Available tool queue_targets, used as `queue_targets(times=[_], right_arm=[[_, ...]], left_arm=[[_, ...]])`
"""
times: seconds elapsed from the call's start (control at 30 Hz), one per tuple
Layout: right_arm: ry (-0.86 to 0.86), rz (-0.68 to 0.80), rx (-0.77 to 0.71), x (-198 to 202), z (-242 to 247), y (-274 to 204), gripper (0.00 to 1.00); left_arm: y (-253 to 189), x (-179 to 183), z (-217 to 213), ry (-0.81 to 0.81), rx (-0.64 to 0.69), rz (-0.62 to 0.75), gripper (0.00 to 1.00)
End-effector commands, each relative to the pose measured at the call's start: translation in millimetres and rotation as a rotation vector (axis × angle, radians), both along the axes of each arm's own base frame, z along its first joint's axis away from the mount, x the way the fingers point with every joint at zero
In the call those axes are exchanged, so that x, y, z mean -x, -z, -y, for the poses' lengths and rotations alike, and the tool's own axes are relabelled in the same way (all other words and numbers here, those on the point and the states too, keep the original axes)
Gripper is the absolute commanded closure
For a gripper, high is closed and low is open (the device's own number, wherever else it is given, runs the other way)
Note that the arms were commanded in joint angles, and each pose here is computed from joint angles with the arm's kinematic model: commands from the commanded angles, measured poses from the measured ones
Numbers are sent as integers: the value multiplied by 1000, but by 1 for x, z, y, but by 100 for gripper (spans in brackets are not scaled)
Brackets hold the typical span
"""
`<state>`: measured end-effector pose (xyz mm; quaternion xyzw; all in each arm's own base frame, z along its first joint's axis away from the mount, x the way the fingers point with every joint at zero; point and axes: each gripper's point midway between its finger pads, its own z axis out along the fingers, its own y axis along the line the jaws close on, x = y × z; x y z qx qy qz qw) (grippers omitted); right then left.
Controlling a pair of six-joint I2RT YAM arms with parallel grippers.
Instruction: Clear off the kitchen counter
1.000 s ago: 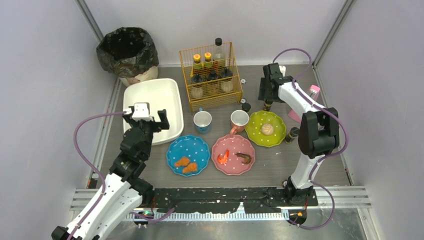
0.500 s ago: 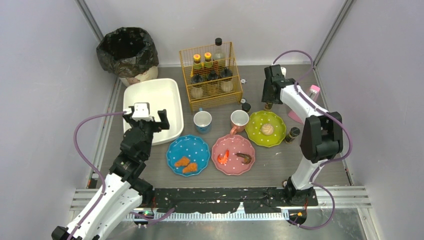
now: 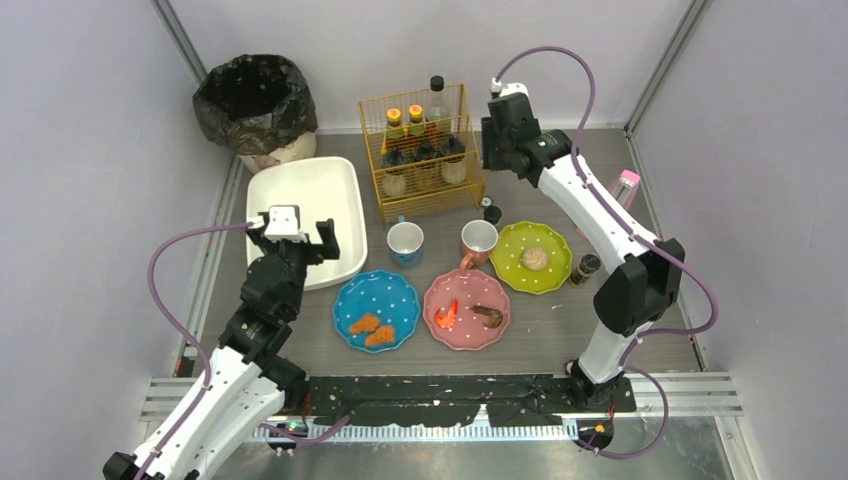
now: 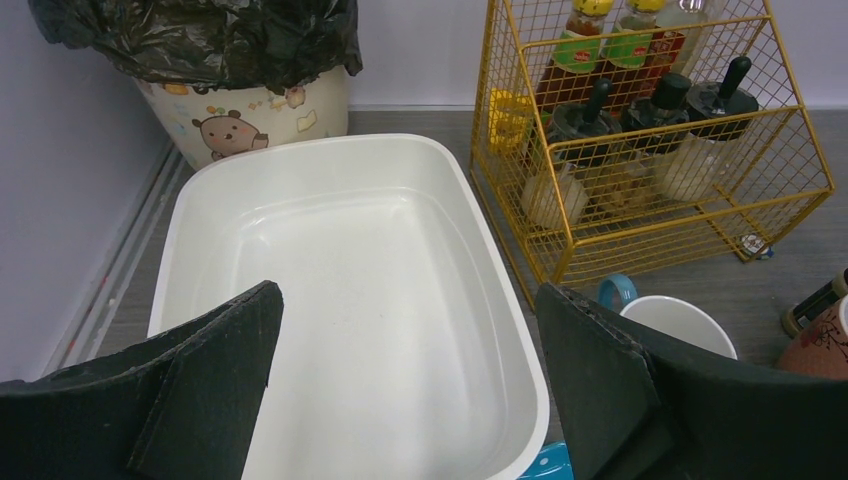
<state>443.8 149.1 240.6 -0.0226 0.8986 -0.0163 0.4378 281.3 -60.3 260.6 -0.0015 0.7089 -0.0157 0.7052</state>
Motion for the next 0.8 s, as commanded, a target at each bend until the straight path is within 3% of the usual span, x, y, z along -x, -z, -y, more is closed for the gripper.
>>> queue_targets(times=[0.0,0.3,0.57,0.77], right_arm=[[-78,123,-14,-4,-33,-57,75],[-174,50,-32,-19,-80,-24,74],[-161,-13,22,-39,-88,22,73],[-142,-56,55,-50,-89,51,67]], left_arm=[[-26,0,3,13,47,60,1],[-28,2,1,10,49,66,1],[-28,3,1,10,51,68,1],[-29,3,0,9,51,69,1]])
